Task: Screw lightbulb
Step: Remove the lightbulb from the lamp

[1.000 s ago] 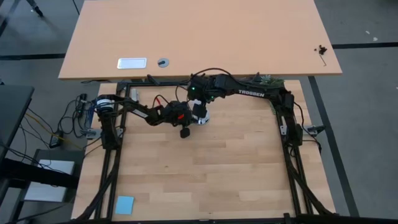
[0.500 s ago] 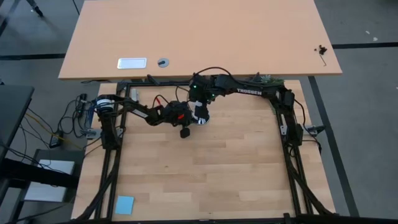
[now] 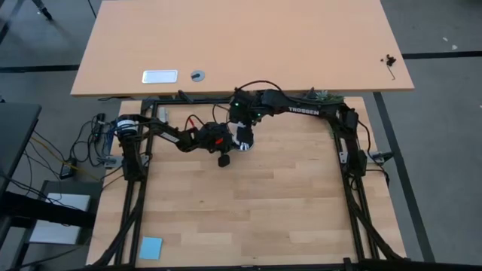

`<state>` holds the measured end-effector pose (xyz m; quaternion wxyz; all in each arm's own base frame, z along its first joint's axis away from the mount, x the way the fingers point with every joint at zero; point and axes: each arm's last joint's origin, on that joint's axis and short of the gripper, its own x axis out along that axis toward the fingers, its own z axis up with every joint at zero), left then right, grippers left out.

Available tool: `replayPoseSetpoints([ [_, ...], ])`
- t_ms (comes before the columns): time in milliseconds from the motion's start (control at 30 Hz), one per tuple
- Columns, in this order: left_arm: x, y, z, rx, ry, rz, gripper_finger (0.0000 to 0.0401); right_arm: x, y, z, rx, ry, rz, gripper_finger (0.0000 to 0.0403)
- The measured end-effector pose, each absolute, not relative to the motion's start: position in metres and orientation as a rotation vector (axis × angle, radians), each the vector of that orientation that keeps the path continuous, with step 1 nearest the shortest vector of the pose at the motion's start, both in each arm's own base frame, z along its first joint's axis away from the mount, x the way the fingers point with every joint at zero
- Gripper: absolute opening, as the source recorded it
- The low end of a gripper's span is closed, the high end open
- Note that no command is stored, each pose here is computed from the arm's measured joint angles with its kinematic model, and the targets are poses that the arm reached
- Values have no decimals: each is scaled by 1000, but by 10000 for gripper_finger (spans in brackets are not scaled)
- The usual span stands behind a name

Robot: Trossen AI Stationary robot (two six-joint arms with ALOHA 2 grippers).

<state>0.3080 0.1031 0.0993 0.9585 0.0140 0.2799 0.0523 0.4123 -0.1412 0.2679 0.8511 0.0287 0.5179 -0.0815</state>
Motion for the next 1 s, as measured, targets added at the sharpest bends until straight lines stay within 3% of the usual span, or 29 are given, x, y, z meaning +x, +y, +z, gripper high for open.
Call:
replayPoseSetpoints([
  [333,308,103,99,30,568,108,1,384,-133,325,56,977,-248,271],
  [533,308,103,99,32,568,109,1,351,-152,329,146,1125,-334,273],
  [633,308,103,99,32,569,111,1,345,-166,314,272,1150,-275,272],
  [800,308,103,99,33,569,112,1,338,-179,254,467,1153,-179,273],
  [1000,308,103,99,48,571,117,1,331,-176,197,573,1125,-225,272],
])
